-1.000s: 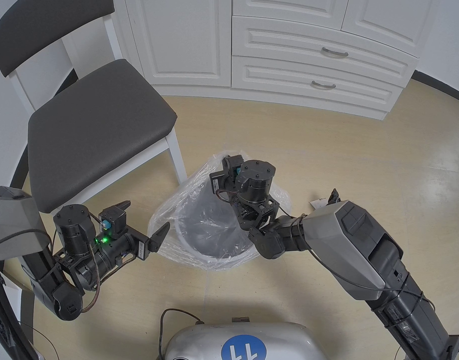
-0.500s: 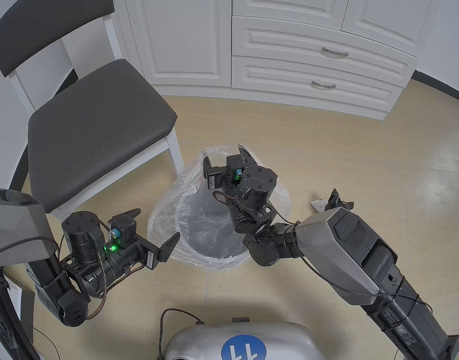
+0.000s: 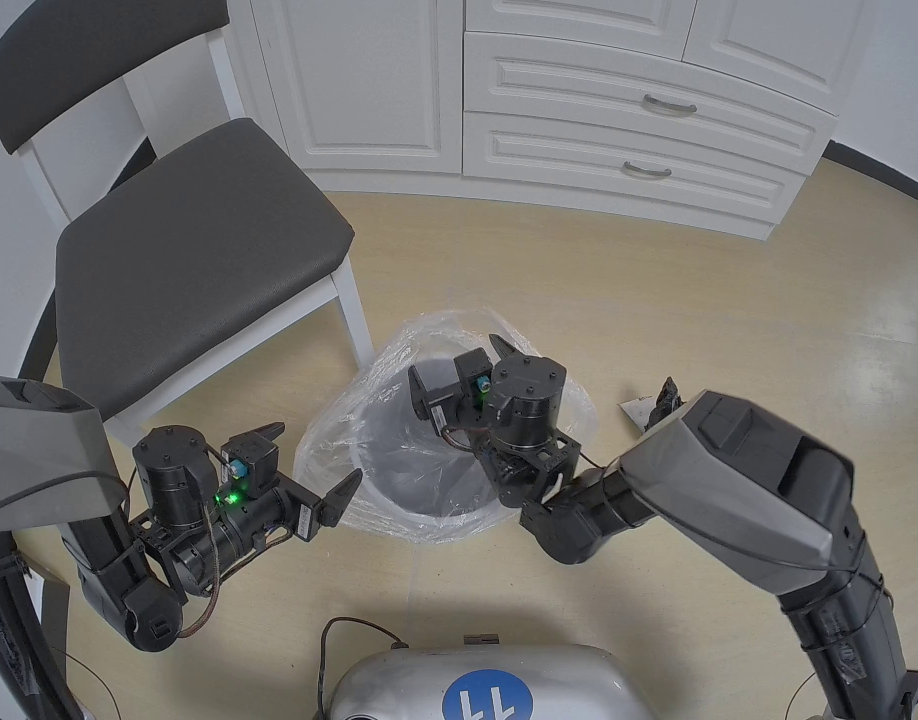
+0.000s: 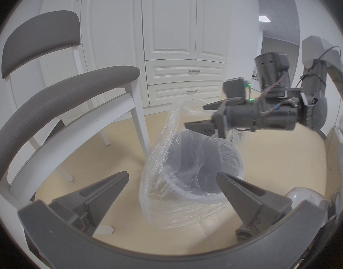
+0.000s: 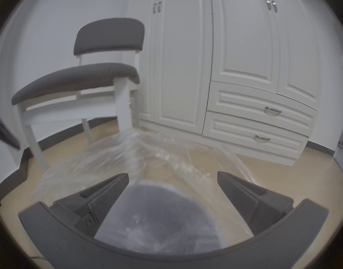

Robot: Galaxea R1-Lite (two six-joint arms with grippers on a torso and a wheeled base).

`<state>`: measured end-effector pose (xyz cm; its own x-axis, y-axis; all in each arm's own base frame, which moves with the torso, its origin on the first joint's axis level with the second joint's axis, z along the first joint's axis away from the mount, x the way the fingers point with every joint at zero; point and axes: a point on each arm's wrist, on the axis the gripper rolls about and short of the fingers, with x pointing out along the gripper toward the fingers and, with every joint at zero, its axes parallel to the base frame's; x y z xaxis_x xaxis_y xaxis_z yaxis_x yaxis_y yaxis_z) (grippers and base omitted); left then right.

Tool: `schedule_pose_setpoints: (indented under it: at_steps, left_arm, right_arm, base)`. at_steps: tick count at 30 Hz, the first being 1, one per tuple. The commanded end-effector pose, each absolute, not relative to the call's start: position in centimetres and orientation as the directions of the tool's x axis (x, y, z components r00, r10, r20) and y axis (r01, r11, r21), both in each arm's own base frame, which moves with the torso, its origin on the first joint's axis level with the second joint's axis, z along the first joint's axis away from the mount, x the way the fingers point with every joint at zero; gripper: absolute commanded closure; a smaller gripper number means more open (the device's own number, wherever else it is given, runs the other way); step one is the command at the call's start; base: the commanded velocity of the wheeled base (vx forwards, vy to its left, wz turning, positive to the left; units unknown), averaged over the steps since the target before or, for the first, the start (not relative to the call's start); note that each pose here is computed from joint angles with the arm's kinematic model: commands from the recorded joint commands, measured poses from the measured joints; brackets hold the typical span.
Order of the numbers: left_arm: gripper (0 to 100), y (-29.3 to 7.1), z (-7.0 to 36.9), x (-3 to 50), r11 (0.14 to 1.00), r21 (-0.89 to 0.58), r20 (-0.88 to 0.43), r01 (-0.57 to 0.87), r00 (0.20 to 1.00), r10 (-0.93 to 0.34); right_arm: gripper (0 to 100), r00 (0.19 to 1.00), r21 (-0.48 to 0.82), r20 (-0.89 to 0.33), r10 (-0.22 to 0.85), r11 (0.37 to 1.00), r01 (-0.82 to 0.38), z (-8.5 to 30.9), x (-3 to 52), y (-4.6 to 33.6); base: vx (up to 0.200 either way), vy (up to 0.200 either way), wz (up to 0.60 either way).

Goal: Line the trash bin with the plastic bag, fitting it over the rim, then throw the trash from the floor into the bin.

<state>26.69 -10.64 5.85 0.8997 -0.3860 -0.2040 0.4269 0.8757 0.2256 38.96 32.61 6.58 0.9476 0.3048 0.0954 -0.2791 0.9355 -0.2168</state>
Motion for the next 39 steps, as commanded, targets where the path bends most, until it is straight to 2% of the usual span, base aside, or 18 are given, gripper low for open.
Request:
schedule_pose_setpoints:
  at_steps: [1, 5, 8, 9, 16, 21, 27, 39]
  left_arm:
    - [0, -10.8, 5.1, 27.1, 0.876, 0.222, -0.224, 0.428, 0.897, -0.382]
    - [0, -10.9, 4.7, 27.5, 0.877, 0.221, -0.231, 0.426, 0.897, -0.377]
    - [0, -11.3, 4.0, 29.2, 0.913, 0.236, -0.212, 0.332, 0.935, -0.285]
    - [0, -11.3, 4.0, 29.2, 0.913, 0.236, -0.212, 0.332, 0.935, -0.285]
    - [0, -11.9, 3.4, 31.1, 0.941, 0.193, -0.182, 0.277, 0.953, -0.243]
    - [0, -12.2, 3.2, 32.6, 0.971, 0.144, -0.151, 0.19, 0.974, -0.168]
    - [0, -11.9, 2.9, 33.0, 0.974, 0.141, -0.153, 0.176, 0.976, -0.155]
    - [0, -10.6, 2.6, 35.3, 0.987, 0.121, -0.114, 0.11, 0.989, -0.096]
  right_arm:
    - [0, 0.939, -0.303, -0.041, 0.342, 0.891, -0.338, 11.1, 31.2, 26.8]
    - [0, 0.937, -0.306, -0.057, 0.346, 0.887, -0.346, 11.3, 29.8, 25.7]
    - [0, 0.952, -0.274, -0.067, 0.299, 0.912, -0.306, 11.3, 28.4, 22.4]
    - [0, 0.952, -0.274, -0.067, 0.299, 0.912, -0.306, 11.3, 28.4, 22.4]
    - [0, 0.974, -0.186, -0.095, 0.207, 0.957, -0.222, 9.6, 31.2, 19.9]
    - [0, 0.976, -0.177, -0.115, 0.187, 0.963, -0.205, 7.6, 33.3, 20.3]
    - [0, 0.978, -0.141, -0.109, 0.178, 0.971, -0.193, 6.4, 34.9, 21.0]
    - [0, 0.975, -0.158, -0.16, 0.152, 0.971, -0.177, 4.7, 36.1, 20.8]
  base:
    - [0.0, 0.0, 0.0]
    - [0.0, 0.0, 0.0]
    - [0.0, 0.0, 0.0]
    - [0.0, 0.0, 0.0]
    - [0.0, 0.0, 0.0]
    - [0.0, 0.0, 0.0]
    - [0.0, 0.0, 0.0]
    - [0.0, 0.0, 0.0]
